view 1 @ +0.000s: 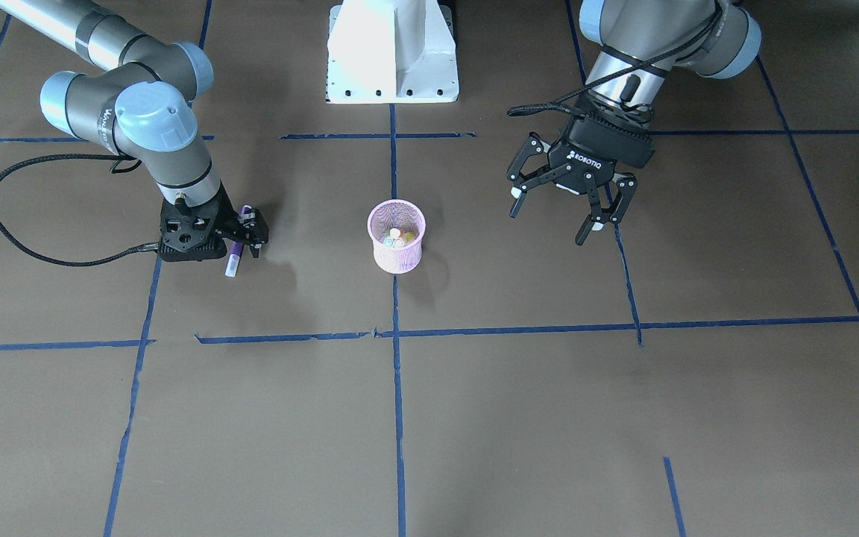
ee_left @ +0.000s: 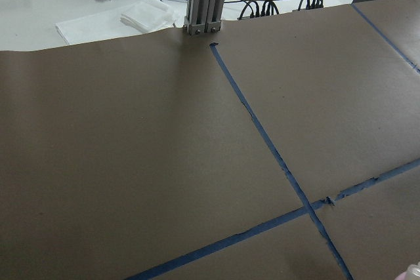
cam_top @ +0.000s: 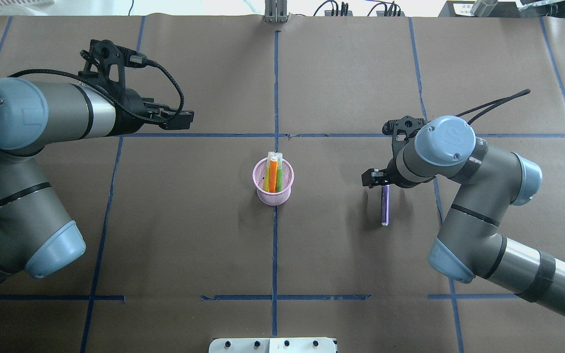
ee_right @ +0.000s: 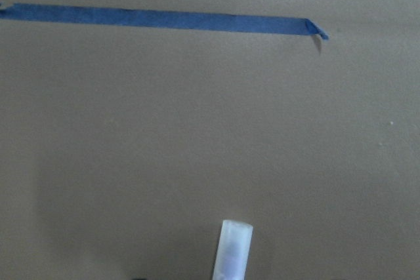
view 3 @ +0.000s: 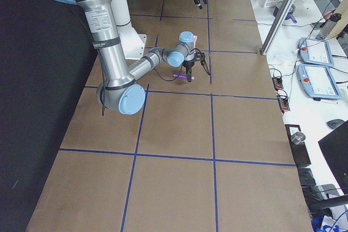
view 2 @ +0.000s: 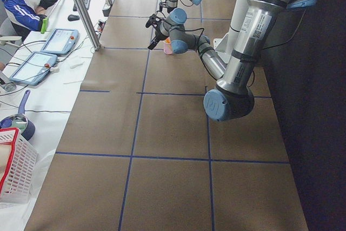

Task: Collect pens into pen holder
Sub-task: 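Lower the right gripper onto the purple marker and close on it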

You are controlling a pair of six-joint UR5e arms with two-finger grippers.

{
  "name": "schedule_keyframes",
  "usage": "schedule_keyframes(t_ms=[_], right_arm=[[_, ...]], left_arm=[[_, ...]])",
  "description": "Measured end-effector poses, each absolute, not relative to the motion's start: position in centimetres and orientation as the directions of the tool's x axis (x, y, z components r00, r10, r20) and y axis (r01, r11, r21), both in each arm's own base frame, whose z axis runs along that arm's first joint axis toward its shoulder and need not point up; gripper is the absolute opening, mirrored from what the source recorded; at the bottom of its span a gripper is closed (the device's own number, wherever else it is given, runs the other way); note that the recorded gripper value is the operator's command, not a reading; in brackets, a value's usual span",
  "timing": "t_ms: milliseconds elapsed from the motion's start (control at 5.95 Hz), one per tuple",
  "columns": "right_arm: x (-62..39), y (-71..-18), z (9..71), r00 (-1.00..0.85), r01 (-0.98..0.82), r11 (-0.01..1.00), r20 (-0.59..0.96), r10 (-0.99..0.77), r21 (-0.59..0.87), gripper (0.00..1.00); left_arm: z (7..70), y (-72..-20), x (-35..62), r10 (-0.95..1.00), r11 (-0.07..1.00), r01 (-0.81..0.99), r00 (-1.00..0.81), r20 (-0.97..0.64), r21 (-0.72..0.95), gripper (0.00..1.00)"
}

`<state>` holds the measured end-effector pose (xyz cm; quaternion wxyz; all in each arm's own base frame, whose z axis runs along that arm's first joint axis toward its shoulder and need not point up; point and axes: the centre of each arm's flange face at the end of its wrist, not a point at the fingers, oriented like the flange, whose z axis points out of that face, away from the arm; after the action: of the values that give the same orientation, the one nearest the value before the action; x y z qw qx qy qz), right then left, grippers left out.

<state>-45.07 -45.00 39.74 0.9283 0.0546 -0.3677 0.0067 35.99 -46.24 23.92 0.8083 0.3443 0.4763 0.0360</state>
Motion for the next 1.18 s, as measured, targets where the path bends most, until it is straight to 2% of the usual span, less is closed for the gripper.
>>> schedule_keyframes(t_ms=[1176], right_arm=[[-45.91,-45.33,39.66,0.728,-0.039,0.996,0.685,-0.029,0.084,0.69]], left_arm=[[24.43,-46.22,36.01,0.382,0.765,0.264,0.549,-0.744,0.588,1.00]])
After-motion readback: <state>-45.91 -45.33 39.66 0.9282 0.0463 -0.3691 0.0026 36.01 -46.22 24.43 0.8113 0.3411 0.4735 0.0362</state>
